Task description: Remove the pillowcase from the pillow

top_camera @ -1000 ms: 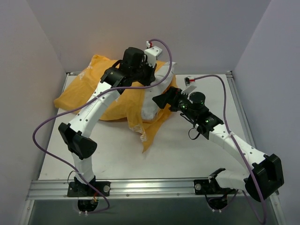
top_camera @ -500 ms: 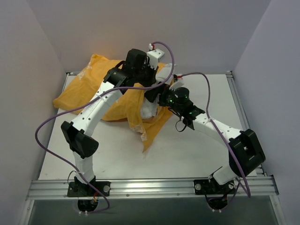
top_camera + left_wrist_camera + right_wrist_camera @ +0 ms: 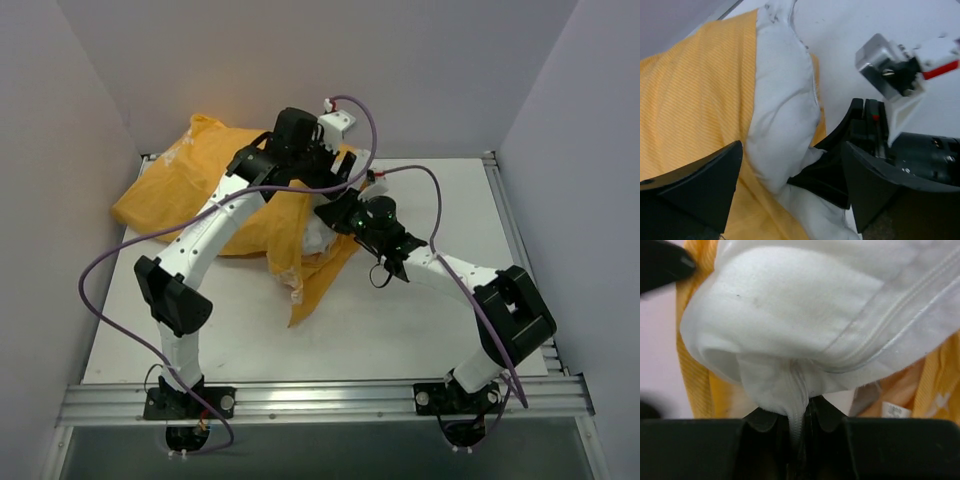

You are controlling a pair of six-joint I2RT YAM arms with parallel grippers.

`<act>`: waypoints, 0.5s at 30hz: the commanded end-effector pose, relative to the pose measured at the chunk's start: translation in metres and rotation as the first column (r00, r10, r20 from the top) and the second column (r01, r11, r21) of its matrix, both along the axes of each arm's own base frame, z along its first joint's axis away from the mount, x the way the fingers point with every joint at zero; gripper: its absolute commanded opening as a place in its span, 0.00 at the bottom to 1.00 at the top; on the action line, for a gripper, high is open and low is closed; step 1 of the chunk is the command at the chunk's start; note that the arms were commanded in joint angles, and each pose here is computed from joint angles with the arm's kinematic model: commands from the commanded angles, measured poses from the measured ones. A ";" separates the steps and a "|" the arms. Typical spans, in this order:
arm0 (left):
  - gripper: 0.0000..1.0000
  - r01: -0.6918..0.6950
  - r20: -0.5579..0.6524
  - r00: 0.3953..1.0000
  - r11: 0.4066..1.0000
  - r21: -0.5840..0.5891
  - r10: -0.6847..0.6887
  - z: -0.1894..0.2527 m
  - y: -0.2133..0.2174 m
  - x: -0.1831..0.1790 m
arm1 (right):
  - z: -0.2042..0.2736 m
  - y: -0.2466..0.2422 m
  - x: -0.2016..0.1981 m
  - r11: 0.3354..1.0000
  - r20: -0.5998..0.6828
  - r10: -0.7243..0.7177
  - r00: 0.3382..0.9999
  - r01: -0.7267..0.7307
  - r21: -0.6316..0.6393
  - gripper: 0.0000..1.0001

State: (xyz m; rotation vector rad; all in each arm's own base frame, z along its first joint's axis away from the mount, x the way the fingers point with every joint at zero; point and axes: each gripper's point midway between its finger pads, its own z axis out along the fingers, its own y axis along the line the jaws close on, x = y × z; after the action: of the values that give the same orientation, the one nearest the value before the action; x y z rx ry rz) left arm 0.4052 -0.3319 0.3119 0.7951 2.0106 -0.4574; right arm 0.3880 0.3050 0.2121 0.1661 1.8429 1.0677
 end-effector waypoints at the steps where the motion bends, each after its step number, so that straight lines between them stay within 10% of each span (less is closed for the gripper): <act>1: 0.94 0.112 0.045 0.993 0.994 0.005 -0.112 0.019 -0.011 -0.018 | -0.017 -0.004 -0.005 1.000 -0.025 0.008 1.000 -0.009 -0.007 0.00; 15: 0.86 0.059 0.006 0.998 0.949 0.309 -0.064 -0.054 0.047 -0.039 | -0.036 -0.013 -0.029 0.999 -0.053 0.030 0.998 -0.030 0.012 0.00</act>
State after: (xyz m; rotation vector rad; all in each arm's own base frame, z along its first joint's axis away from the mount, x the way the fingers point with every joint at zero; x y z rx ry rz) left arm 0.3737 -0.2935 0.2601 0.9921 2.1012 -0.2722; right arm 0.3588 0.2854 0.1339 0.2160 2.0126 1.0252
